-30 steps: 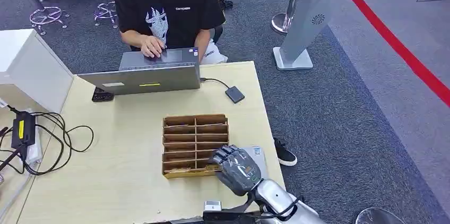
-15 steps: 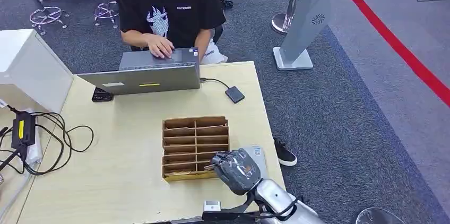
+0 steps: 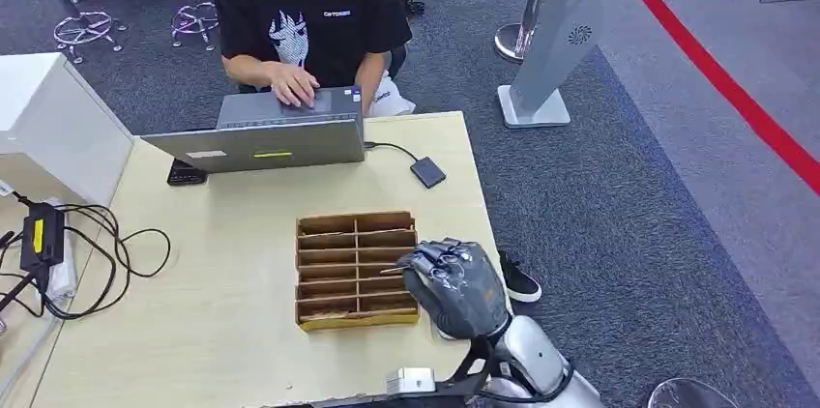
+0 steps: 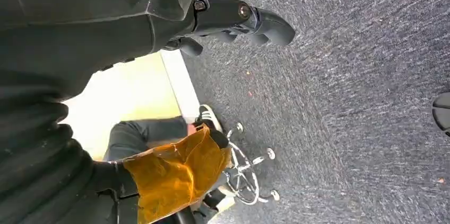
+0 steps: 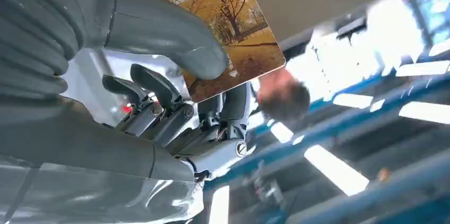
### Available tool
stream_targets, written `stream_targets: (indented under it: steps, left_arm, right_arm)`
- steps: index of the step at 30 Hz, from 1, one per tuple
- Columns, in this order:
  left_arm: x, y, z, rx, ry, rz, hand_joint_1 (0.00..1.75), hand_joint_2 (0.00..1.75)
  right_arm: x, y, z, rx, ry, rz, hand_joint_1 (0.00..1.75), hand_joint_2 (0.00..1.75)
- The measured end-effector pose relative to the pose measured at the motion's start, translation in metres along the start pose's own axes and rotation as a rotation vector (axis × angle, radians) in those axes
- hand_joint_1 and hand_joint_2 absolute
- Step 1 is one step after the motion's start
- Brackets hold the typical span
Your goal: Pass the card to the sensor for recognition and then transmit it.
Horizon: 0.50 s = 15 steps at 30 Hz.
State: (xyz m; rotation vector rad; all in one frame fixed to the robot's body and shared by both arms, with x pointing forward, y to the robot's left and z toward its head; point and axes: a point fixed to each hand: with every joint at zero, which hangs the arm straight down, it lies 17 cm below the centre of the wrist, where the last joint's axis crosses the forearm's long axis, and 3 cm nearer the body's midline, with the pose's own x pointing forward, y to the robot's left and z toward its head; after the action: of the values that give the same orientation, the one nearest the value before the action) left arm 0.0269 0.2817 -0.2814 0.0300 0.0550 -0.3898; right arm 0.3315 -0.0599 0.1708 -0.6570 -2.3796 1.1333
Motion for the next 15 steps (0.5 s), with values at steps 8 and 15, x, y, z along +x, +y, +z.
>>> stream_targets:
  steps: [8, 15]
  left_arm:
    - [-0.001, 0.000, 0.000, -0.003, 0.008, -0.063, 0.00, 1.75]
    - [0.008, 0.003, 0.002, -0.003, -0.009, -0.147, 0.00, 1.75]
  right_arm:
    - [-0.068, -0.054, -0.062, -0.113, 0.158, -0.087, 1.75, 1.75]
    - [-0.132, -0.068, -0.166, -0.054, 0.222, -0.053, 1.75, 1.75]
